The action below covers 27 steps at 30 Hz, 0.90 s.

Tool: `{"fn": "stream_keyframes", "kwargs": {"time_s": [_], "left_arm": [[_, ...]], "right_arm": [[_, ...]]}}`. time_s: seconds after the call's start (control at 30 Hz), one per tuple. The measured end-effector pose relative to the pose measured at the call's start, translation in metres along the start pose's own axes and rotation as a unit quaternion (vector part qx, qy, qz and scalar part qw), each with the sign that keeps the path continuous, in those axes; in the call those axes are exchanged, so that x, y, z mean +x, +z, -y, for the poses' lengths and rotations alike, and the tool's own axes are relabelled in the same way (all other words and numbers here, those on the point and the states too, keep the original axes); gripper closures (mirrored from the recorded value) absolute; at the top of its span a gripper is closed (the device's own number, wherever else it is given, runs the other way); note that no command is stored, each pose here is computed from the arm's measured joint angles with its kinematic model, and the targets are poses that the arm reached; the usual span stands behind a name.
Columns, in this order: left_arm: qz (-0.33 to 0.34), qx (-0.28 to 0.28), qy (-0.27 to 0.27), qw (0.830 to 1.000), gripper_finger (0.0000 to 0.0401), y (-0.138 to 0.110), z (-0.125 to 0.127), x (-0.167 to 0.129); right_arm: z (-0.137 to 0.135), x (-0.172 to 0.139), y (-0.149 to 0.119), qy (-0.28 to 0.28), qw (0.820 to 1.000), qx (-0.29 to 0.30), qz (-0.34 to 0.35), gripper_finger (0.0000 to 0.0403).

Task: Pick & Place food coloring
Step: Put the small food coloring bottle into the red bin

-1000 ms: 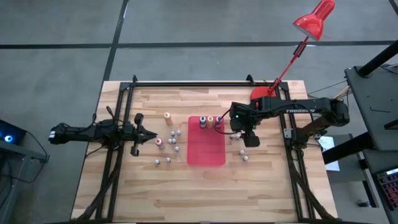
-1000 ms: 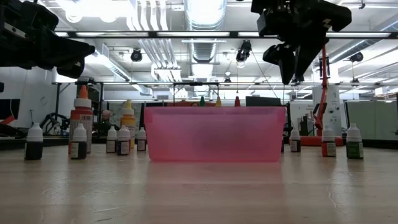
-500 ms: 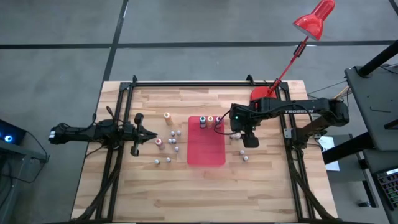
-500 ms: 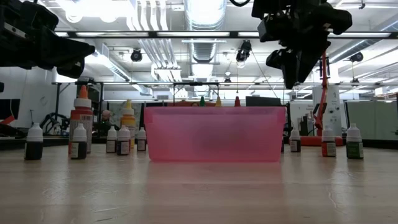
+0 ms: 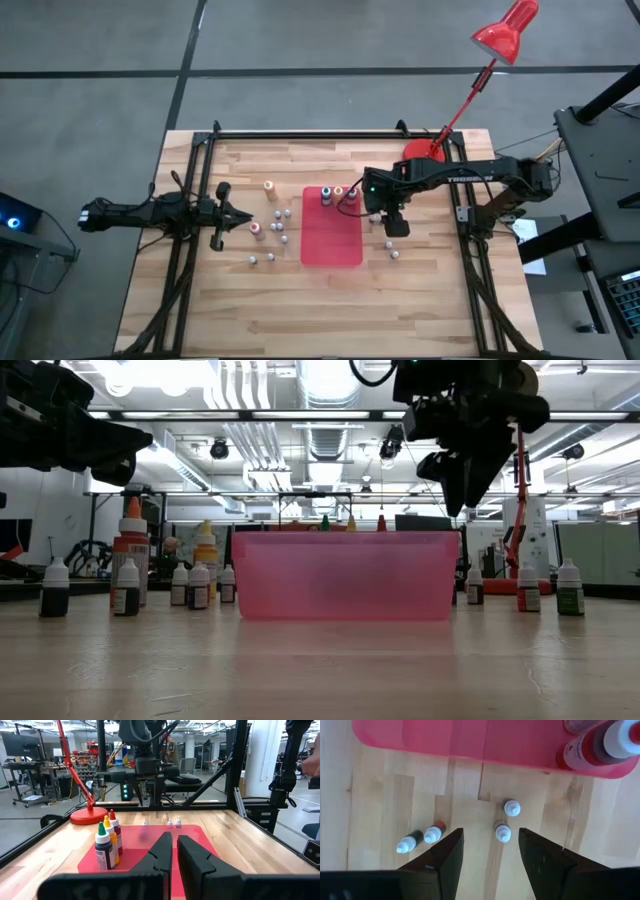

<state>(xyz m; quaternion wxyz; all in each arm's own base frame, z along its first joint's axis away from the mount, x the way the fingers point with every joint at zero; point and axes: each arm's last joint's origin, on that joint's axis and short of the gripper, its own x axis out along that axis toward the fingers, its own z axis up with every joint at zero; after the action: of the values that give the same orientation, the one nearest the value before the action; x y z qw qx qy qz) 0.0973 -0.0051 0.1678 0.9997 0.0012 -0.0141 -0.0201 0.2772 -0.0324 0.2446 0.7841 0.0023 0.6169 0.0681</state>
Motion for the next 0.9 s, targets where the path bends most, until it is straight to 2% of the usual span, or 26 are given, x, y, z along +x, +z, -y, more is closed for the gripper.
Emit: {"fn": "stream_keyframes", "kwargs": {"time_s": [0.3,0.5,0.9], "left_arm": [[0.0,0.0,0.0,1.0,0.0398,0.0,0.0,0.0],[0.0,0.0,0.0,1.0,0.0398,0.0,0.0,0.0],[0.0,0.0,0.0,1.0,0.0398,0.0,0.0,0.0]], "right_arm": [[0.014,0.015,0.004,-0.001,0.999,0.035,-0.012,0.022],[0.018,0.02,0.008,-0.008,0.999,0.038,0.012,0.022],[0.021,0.041,-0.005,-0.007,0.999,0.031,0.009,0.022]]}}
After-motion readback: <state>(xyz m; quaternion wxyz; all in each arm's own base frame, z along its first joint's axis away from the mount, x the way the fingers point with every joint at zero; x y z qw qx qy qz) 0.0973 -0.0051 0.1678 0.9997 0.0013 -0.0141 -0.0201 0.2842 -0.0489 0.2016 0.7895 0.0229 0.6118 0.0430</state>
